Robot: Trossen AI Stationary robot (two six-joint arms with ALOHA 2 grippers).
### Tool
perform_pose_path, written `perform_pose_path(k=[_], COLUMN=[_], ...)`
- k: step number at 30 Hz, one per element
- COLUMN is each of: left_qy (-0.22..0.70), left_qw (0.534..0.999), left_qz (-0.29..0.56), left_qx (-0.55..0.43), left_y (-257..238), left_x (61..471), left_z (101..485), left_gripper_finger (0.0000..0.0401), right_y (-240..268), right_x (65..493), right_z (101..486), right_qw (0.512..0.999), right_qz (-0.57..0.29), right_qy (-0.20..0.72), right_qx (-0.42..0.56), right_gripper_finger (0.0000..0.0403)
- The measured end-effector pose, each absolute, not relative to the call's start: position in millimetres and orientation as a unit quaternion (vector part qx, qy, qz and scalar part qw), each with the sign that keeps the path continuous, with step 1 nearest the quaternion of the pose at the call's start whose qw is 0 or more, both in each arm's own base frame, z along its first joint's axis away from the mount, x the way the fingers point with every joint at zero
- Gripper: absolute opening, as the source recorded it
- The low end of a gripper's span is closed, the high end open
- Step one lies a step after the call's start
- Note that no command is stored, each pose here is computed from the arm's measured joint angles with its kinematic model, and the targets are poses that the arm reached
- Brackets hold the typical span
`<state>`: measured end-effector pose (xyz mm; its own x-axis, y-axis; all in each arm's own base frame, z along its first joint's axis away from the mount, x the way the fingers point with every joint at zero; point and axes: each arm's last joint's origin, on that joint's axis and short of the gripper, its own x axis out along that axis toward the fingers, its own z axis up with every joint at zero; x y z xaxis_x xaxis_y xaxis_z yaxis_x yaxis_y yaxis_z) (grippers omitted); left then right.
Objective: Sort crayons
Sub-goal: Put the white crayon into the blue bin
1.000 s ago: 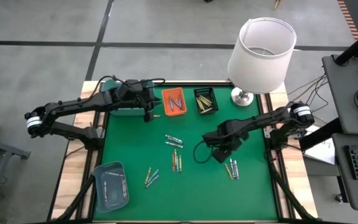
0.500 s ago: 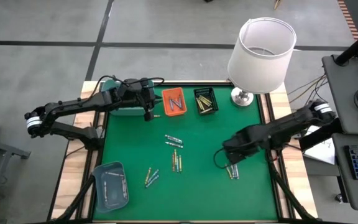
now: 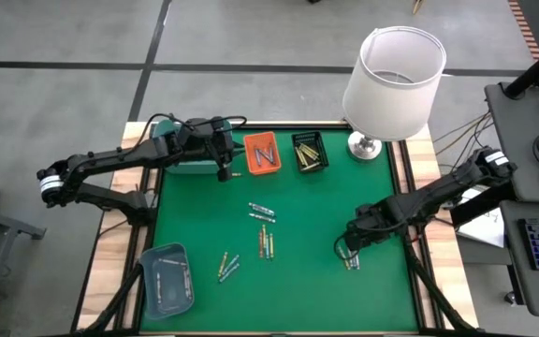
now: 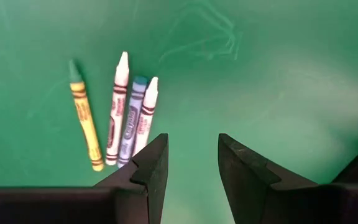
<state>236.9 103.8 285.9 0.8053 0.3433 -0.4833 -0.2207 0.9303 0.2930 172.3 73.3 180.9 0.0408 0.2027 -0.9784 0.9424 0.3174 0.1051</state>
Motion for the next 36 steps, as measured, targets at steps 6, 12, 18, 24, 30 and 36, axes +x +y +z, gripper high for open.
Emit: perform_pose_path(k=[6, 12, 18, 24, 30, 36], left_qy=[0.273, 0.272, 0.272, 0.273, 0.273, 0.273], left_qw=[0.944, 0.945, 0.945, 0.945, 0.945, 0.945], left_qz=[0.151, 0.153, 0.153, 0.153, 0.153, 0.153], left_qx=[0.107, 0.101, 0.1, 0.1, 0.1, 0.1], left_y=[104, 104, 104, 104, 104, 104], left_x=[237, 237, 237, 237, 237, 237], left_z=[286, 286, 286, 286, 286, 286], left_gripper_finger=[0.0043, 0.0043, 0.0043, 0.0043, 0.0043, 0.0043], right_y=[83, 89, 90, 91, 94, 96], right_x=[172, 170, 173, 179, 185, 188], right_z=[177, 177, 175, 168, 155, 145], right_qw=[0.551, 0.555, 0.572, 0.588, 0.584, 0.58], right_qz=[-0.327, -0.33, -0.34, -0.351, -0.363, -0.368], right_qy=[0.614, 0.607, 0.578, 0.56, 0.572, 0.582], right_qx=[0.46, 0.463, 0.472, 0.465, 0.447, 0.435], right_gripper_finger=[0.0127, 0.0127, 0.0127, 0.0127, 0.0127, 0.0127])
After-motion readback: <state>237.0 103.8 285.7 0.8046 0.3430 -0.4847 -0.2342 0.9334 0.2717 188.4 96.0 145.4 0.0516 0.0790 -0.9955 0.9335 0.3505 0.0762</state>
